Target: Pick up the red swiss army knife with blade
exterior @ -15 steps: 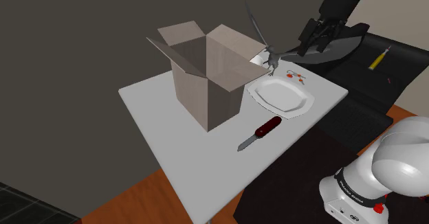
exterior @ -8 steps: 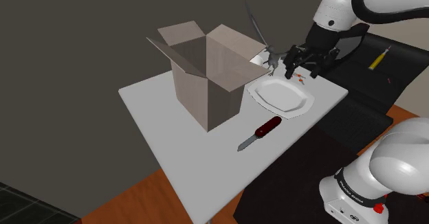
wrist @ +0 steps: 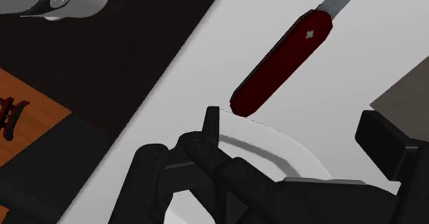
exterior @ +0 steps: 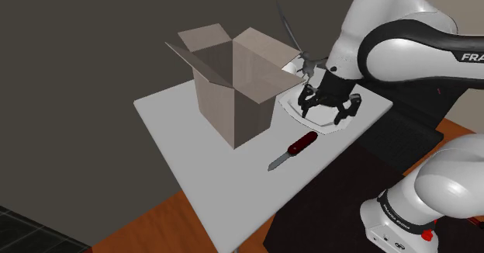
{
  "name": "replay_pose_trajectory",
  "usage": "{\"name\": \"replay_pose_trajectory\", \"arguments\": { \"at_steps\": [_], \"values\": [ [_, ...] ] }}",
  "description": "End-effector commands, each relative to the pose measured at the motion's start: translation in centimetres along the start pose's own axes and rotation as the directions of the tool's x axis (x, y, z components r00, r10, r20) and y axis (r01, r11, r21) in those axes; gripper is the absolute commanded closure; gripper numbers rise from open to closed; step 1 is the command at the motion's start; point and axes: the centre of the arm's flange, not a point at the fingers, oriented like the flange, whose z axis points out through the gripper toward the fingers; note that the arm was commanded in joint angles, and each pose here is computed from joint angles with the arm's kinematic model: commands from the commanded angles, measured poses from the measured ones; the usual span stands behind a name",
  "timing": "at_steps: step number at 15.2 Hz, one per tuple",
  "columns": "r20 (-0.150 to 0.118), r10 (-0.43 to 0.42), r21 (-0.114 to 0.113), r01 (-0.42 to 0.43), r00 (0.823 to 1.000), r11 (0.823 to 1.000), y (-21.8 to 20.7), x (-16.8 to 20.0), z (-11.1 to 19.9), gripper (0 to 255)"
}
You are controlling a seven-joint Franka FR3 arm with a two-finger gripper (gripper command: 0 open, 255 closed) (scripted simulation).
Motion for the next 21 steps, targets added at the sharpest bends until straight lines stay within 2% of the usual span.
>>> {"name": "replay_pose_trajectory", "arguments": {
  "at_steps": [1, 4, 7, 14, 17, 18, 21],
  "values": [
    [0.003, 0.118, -0.008, -0.118, 0.993, 0.993, -1.0, -1.2, 1.9, 0],
    [0.006, 0.275, -0.022, -0.275, 0.961, 0.961, -3.0, -2.7, 5.0, 0],
    [0.007, 0.424, -0.036, -0.423, 0.906, 0.905, -5.1, -3.9, 8.2, 0],
    [0.007, 0.424, -0.036, -0.423, 0.906, 0.905, -4.9, -3.9, 11.9, 0],
    [0.007, 0.424, -0.036, -0.423, 0.906, 0.905, -4.9, -3.9, 12.2, 0],
    [0.007, 0.424, -0.036, -0.423, 0.906, 0.905, -4.9, -3.9, 12.1, 255],
    [0.007, 0.424, -0.036, -0.423, 0.906, 0.905, -4.9, -3.9, 12.1, 255]
  ]
}}
